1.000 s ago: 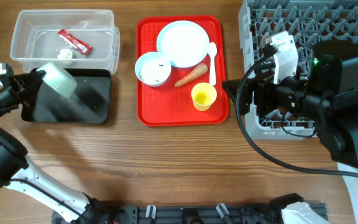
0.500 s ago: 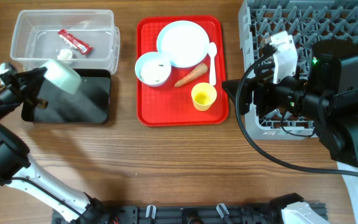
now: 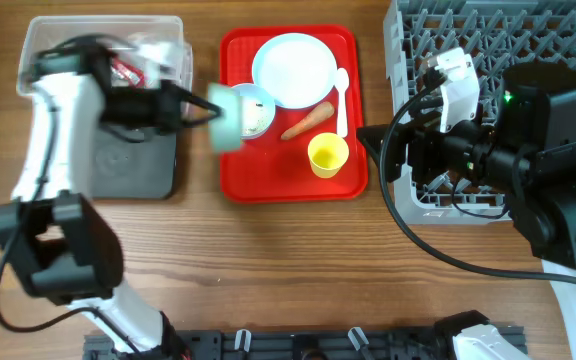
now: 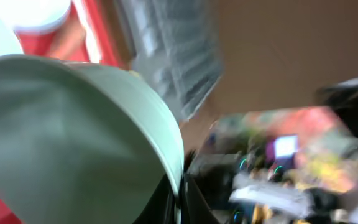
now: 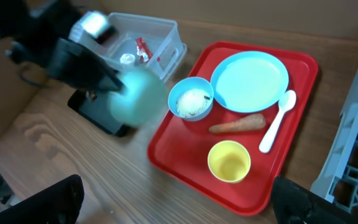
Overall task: Sort waste into correct bins and load items into the dishwasher rack
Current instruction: 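Return the green bowl to the red tray with the left gripper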
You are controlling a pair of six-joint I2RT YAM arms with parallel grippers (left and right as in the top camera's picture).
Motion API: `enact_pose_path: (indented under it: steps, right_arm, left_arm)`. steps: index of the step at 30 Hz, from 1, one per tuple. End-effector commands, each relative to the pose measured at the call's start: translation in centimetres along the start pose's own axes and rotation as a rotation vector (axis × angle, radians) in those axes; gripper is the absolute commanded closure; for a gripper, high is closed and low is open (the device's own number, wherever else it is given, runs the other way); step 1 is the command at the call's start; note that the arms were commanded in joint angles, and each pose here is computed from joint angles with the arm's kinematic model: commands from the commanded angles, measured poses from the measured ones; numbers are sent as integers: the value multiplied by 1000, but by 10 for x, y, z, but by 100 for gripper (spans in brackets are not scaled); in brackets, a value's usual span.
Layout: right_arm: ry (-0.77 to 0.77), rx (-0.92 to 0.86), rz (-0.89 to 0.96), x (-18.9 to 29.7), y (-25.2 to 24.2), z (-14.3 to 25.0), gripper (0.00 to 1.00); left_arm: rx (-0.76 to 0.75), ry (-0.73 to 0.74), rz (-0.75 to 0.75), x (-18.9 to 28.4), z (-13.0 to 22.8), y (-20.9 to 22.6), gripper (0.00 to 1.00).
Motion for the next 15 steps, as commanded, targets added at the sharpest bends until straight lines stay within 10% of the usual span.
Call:
enact_pose_path:
  steps: [1,15]
  right_arm:
    - [-13,-2,-20,2,4,-5,2]
    - [-9,-3,-20,2,4,-5,2]
  left_arm:
    - [148,111,-495,-40,13,35,96]
    - [-55,111,-1049,-118,37,30,96]
Point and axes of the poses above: each gripper's point midway between its finger pads, its own x axis back along the fingers, its own y axis along the line the jaws close on, z = x × y, the point moved 3 cm from there along x, back along the fingers, and after that the axes turned 6 degrees about x, right-handed, at the moved point
